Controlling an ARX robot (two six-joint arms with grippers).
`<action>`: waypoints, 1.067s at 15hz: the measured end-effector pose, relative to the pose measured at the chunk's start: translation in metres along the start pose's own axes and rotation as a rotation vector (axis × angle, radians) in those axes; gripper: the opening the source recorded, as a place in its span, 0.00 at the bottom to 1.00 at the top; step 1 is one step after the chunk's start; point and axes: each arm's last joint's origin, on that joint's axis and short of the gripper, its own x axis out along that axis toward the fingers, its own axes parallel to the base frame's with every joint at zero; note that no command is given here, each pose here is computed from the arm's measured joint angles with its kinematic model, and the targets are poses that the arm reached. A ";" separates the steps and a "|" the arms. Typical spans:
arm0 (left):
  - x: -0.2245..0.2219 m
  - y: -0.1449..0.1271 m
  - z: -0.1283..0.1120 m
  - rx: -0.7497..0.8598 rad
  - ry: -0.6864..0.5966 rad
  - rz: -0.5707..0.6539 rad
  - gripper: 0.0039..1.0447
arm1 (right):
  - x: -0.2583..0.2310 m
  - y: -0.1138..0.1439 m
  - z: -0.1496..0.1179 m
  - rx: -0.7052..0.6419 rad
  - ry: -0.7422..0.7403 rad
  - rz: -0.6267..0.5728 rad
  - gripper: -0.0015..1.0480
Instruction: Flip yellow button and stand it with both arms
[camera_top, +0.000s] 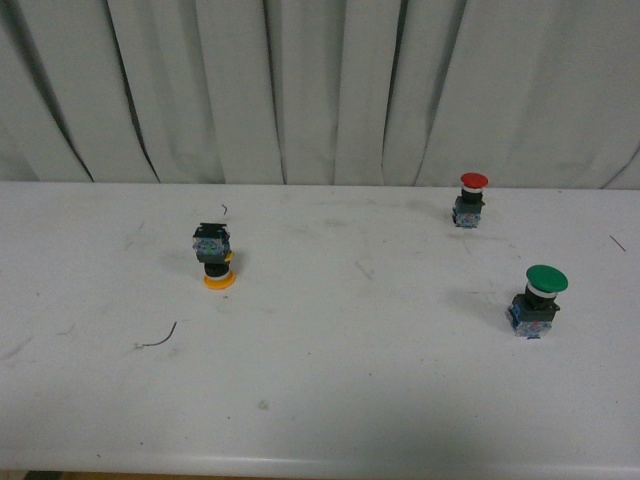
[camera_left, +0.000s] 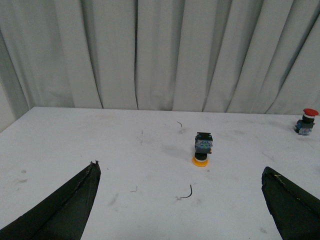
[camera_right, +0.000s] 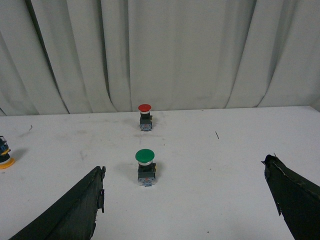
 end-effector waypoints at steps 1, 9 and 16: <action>0.000 0.000 0.000 0.000 0.000 0.000 0.94 | 0.000 0.000 0.000 0.000 0.000 0.000 0.94; 0.003 -0.013 0.021 -0.119 0.180 0.093 0.94 | 0.000 0.000 0.000 0.000 0.000 0.000 0.94; 0.121 -0.015 0.048 -0.082 0.131 -0.041 0.94 | 0.000 0.000 0.000 0.000 0.000 0.000 0.94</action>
